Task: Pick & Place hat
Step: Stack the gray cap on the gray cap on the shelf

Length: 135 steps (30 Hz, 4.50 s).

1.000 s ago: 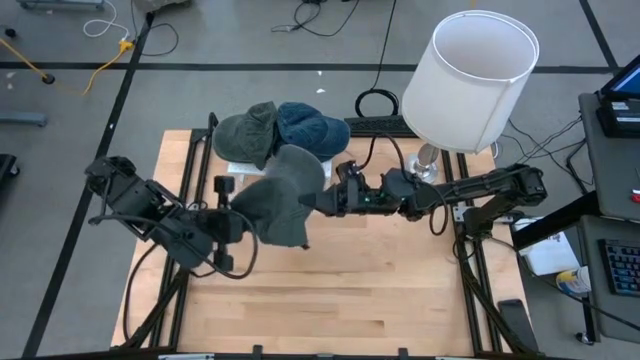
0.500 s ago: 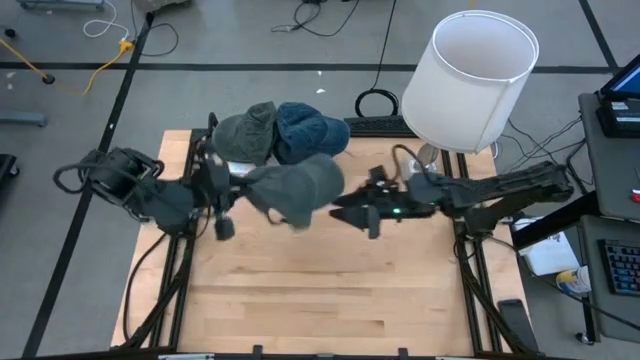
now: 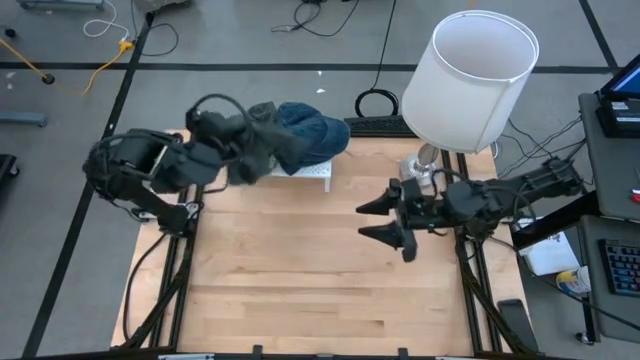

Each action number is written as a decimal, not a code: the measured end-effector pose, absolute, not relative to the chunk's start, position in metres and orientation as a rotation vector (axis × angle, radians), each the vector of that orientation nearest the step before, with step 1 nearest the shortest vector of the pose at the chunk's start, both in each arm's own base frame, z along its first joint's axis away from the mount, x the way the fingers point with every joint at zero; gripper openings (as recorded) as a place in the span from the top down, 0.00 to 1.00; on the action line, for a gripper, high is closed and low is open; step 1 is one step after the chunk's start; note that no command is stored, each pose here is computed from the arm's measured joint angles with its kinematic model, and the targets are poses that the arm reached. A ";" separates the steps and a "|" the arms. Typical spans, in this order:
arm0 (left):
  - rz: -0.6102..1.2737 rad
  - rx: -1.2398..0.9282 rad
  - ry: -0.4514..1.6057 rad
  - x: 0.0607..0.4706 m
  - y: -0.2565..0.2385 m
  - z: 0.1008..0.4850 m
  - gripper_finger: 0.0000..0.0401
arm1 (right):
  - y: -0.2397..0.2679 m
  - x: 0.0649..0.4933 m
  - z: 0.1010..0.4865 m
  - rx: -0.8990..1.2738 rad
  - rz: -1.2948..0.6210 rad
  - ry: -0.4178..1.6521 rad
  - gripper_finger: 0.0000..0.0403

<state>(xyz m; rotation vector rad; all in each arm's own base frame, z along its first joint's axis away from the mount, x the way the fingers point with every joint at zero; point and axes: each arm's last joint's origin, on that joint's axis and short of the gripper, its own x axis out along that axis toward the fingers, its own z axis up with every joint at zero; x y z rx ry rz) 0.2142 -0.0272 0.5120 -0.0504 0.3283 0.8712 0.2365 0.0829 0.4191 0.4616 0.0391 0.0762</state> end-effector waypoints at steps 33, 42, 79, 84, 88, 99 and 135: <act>1.716 -0.036 0.201 0.207 0.091 0.500 0.94 | 0.097 0.206 0.419 0.127 0.183 0.124 0.37; 1.720 -0.355 0.283 0.210 0.122 0.472 0.94 | 0.097 0.206 0.418 0.126 0.183 0.125 0.37; 1.602 -0.975 0.012 0.173 0.127 0.496 0.94 | 0.101 0.213 0.356 0.247 0.134 0.326 0.37; 1.547 -1.079 -0.022 0.163 0.122 0.503 0.94 | 0.101 0.213 0.356 0.234 0.134 0.325 0.37; 1.507 -1.139 0.001 0.166 0.122 0.501 0.94 | 0.101 0.213 0.356 0.233 0.134 0.325 0.37; 1.548 -1.107 0.218 0.198 0.127 0.461 0.94 | 0.106 0.210 0.356 0.258 0.154 0.330 0.37; 1.557 -0.861 0.799 0.278 0.152 0.363 0.91 | 0.108 0.211 0.361 0.250 0.172 0.278 0.37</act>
